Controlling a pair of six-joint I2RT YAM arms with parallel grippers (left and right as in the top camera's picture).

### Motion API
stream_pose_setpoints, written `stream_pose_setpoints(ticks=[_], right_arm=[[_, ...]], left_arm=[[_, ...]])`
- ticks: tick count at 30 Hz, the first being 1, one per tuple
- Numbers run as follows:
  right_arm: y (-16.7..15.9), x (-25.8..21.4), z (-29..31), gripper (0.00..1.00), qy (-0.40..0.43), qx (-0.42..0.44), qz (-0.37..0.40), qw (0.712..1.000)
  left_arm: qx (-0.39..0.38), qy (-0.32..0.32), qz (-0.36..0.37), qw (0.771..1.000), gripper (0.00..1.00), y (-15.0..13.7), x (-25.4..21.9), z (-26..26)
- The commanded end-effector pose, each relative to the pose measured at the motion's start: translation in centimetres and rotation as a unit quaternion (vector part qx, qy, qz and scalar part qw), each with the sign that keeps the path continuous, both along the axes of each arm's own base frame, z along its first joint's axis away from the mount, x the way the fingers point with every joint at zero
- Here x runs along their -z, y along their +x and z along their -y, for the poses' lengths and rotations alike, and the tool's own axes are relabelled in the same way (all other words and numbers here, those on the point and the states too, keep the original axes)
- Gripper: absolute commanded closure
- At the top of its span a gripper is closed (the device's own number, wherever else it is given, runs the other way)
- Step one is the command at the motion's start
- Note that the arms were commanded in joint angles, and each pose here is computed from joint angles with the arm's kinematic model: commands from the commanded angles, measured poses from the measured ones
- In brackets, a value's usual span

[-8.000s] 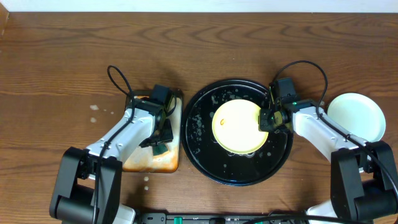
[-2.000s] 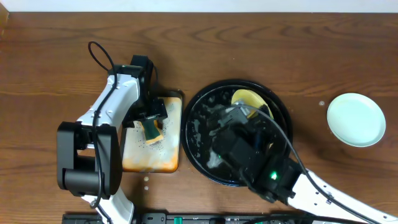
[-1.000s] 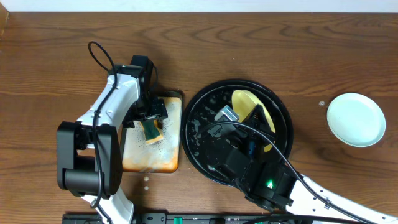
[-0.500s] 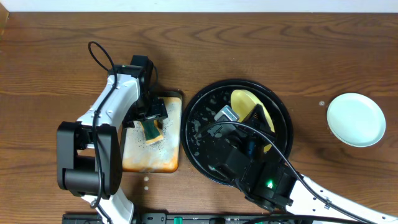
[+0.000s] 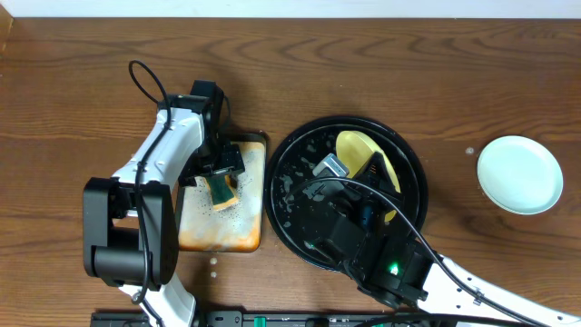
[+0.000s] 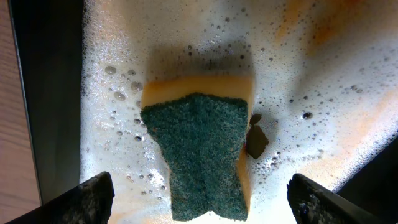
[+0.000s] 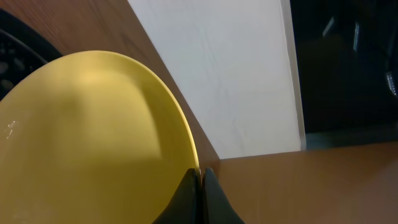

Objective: Clean dirty plates on tray and stack at the side
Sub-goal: 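Lift and tilt the yellow plate off the black tray with the right gripper, then carry the yellow plate right and lower it onto the mint plates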

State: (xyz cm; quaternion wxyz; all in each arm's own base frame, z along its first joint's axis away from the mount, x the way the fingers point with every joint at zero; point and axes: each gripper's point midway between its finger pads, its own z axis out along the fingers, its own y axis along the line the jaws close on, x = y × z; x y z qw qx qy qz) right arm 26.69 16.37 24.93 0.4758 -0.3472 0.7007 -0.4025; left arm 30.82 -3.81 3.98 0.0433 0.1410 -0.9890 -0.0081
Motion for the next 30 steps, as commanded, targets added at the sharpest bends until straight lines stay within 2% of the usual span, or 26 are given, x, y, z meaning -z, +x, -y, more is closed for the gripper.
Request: stream_pose_setpoints(ticks=[1, 21, 25, 30], right_arm=[[-0.1, -1.3, 0.2, 0.99, 0.017, 0.010, 0.019, 1.000], [-0.1, -1.3, 0.2, 0.99, 0.037, 0.015, 0.024, 0.999], [0.5, -1.1, 1.2, 0.99, 0.109, 0.046, 0.038, 0.992], [2.1, 0.7, 3.1, 0.99, 0.203, 0.086, 0.014, 0.975]], left_arm=[[0.004, -0.001, -0.008, 1.000, 0.10, -0.3, 0.3, -0.2], [0.003, -0.001, -0.008, 1.000, 0.10, -0.3, 0.3, -0.2], [0.003, -0.001, -0.008, 1.000, 0.10, -0.3, 0.3, -0.2], [0.004, -0.001, -0.008, 1.000, 0.10, -0.3, 0.3, -0.2]])
